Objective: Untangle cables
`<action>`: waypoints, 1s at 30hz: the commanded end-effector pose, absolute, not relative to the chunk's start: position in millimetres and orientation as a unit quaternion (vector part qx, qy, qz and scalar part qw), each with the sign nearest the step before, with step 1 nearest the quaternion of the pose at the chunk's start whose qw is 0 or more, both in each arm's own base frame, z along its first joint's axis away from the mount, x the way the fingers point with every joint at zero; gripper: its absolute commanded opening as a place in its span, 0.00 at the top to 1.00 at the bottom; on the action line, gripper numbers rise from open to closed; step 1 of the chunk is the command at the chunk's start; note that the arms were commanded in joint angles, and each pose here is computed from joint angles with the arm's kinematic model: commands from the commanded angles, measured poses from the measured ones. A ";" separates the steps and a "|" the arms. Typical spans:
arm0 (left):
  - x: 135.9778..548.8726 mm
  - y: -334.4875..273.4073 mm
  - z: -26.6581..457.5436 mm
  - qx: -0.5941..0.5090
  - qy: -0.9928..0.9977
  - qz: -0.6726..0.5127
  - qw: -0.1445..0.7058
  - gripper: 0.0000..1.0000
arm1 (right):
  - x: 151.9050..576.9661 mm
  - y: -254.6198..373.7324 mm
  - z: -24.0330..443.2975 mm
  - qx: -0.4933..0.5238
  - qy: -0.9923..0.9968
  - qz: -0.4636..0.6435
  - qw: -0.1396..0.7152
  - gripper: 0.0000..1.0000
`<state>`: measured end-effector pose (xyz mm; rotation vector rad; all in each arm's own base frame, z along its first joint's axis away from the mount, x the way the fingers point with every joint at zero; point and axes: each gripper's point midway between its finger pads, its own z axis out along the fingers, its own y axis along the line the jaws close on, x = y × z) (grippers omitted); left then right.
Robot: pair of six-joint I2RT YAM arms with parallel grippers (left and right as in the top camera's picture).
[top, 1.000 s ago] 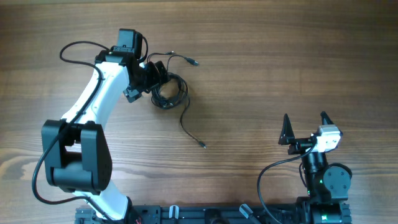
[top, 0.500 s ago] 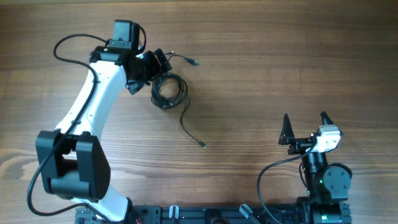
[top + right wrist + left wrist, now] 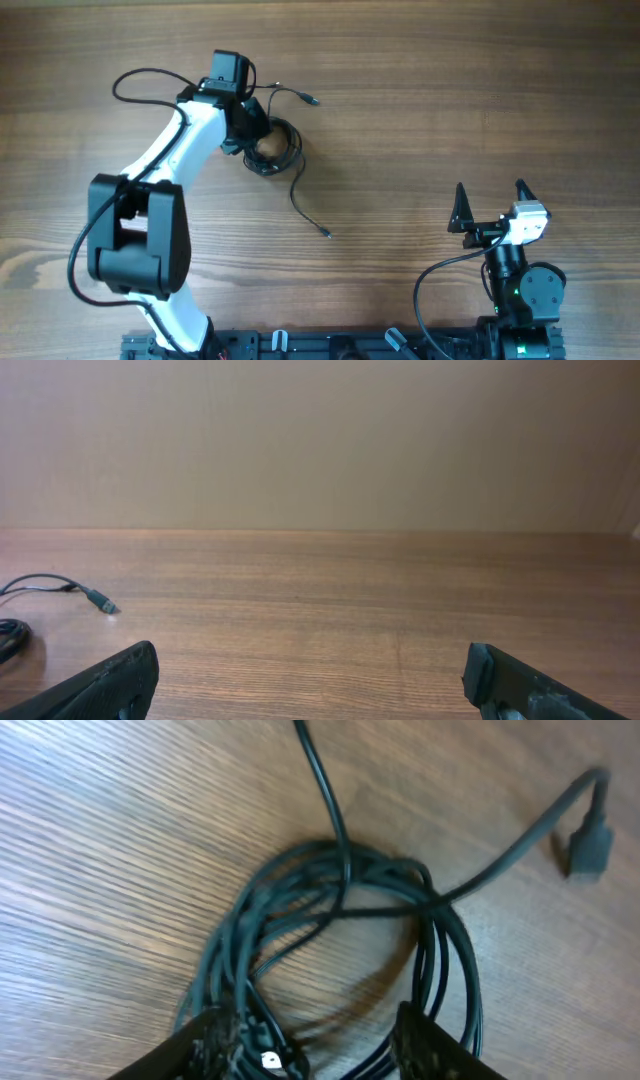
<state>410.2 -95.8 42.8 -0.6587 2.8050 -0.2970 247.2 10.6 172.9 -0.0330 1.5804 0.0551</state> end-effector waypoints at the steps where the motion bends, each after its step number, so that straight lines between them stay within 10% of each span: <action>1: 395.7 -125.3 24.1 -0.148 0.978 -0.118 0.088 0.44 | 246.8 9.3 175.0 -0.007 0.707 0.026 0.707 0.00; 15: 376.8 -176.1 47.3 -0.048 0.980 -0.178 0.081 0.48 | 246.8 9.3 175.0 -0.007 0.707 0.025 0.707 0.00; 22: 396.2 -145.7 115.0 -0.075 0.963 -0.196 0.170 0.29 | 246.8 9.3 175.0 -0.007 0.707 0.025 0.707 0.00; 25: 406.1 -121.0 139.9 -0.099 0.952 -0.199 0.209 0.00 | 246.8 9.3 175.0 -0.007 0.707 0.025 0.707 0.00; 30: 417.6 -82.6 140.6 -0.140 0.948 -0.170 0.230 0.00 | 246.8 9.3 175.0 -0.007 0.707 0.026 0.707 0.00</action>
